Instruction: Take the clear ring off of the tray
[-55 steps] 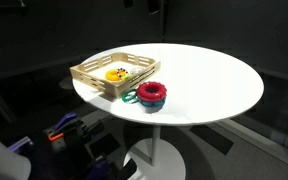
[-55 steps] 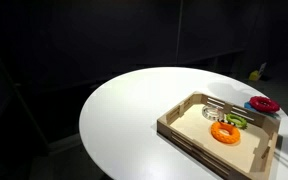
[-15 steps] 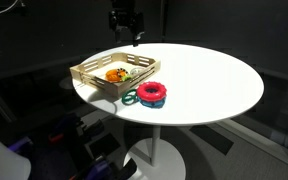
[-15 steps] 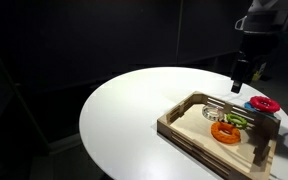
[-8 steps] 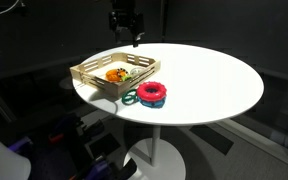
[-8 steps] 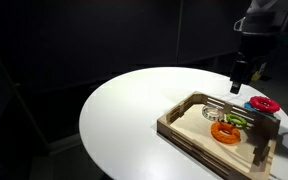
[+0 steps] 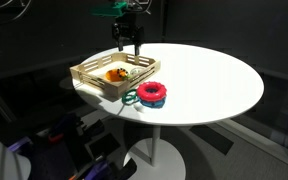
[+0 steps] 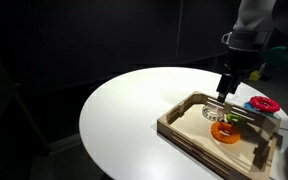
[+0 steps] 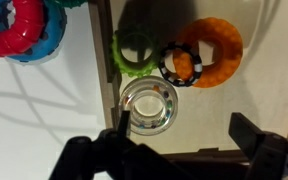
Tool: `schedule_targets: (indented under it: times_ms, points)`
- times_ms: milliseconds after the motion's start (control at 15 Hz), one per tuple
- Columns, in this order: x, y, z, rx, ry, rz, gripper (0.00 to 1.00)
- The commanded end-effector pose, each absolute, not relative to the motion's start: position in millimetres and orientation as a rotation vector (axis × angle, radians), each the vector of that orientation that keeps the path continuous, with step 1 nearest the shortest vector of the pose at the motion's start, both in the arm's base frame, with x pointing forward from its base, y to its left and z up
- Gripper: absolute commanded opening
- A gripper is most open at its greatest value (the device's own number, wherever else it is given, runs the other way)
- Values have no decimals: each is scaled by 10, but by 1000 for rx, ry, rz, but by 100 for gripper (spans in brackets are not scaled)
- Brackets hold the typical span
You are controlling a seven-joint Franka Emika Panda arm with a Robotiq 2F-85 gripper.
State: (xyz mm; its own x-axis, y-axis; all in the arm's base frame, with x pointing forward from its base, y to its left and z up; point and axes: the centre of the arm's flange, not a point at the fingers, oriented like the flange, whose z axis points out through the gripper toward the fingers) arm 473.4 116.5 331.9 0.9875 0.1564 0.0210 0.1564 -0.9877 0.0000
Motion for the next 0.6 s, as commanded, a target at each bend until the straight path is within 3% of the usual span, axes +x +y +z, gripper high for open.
schedule_targets:
  times_ms: [0, 533]
  points:
    - [4886, 1284, 3127, -3130, -253, -68, 100]
    - [5026, 1393, 2687, -3123, -310, -62, 100]
